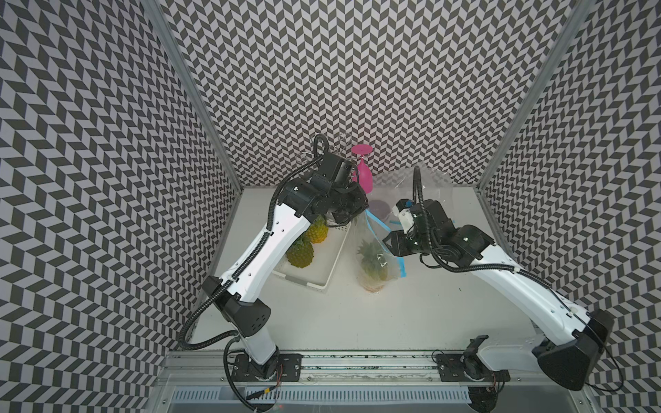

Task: Open the zip-top bag and take out the pineapple
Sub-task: Open the zipper of the food storage bag at the center of the board.

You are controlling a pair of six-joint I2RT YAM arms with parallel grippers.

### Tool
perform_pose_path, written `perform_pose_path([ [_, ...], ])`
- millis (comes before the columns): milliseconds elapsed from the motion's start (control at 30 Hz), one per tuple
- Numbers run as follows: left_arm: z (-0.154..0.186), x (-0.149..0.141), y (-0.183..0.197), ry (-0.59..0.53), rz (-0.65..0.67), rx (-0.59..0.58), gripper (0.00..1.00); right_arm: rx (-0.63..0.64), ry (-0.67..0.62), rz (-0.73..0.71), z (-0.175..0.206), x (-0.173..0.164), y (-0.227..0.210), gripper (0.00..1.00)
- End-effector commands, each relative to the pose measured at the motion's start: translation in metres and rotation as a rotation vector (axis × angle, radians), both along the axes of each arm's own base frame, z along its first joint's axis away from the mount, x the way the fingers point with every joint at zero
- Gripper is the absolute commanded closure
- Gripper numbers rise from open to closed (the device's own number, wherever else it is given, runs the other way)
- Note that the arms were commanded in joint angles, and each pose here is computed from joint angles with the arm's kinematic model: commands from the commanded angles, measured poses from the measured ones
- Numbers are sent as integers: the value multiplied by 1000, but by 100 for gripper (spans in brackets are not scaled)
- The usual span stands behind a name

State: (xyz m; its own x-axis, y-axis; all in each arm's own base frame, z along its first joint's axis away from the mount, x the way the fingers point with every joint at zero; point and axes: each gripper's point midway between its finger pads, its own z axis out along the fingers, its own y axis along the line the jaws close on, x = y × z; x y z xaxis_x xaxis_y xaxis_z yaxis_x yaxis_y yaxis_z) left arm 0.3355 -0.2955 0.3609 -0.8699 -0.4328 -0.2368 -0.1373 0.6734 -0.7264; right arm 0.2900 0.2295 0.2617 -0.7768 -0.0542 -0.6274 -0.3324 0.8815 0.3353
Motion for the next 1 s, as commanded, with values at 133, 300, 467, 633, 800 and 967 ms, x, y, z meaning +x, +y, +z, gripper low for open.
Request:
perform_pose_path([
  [133, 46, 2, -4, -85, 20, -140, 100, -78, -138, -237, 40, 51, -46, 61],
  [300, 53, -1, 0, -95, 40, -160, 100, -104, -183, -239, 55, 69, -53, 62],
  [467, 31, -9, -2, -47, 28, -159, 100, -83, -212, -130, 73, 46, -22, 56],
  [633, 22, -14, -8, -27, 25, -168, 100, -20, -210, -61, 94, 3, 13, 51],
  [800, 22, -15, -11, -26, 22, -165, 100, 64, -164, -40, 92, -14, 28, 61],
  [967, 21, -17, -14, -25, 14, -161, 100, 120, -136, -30, 87, -12, 42, 74],
])
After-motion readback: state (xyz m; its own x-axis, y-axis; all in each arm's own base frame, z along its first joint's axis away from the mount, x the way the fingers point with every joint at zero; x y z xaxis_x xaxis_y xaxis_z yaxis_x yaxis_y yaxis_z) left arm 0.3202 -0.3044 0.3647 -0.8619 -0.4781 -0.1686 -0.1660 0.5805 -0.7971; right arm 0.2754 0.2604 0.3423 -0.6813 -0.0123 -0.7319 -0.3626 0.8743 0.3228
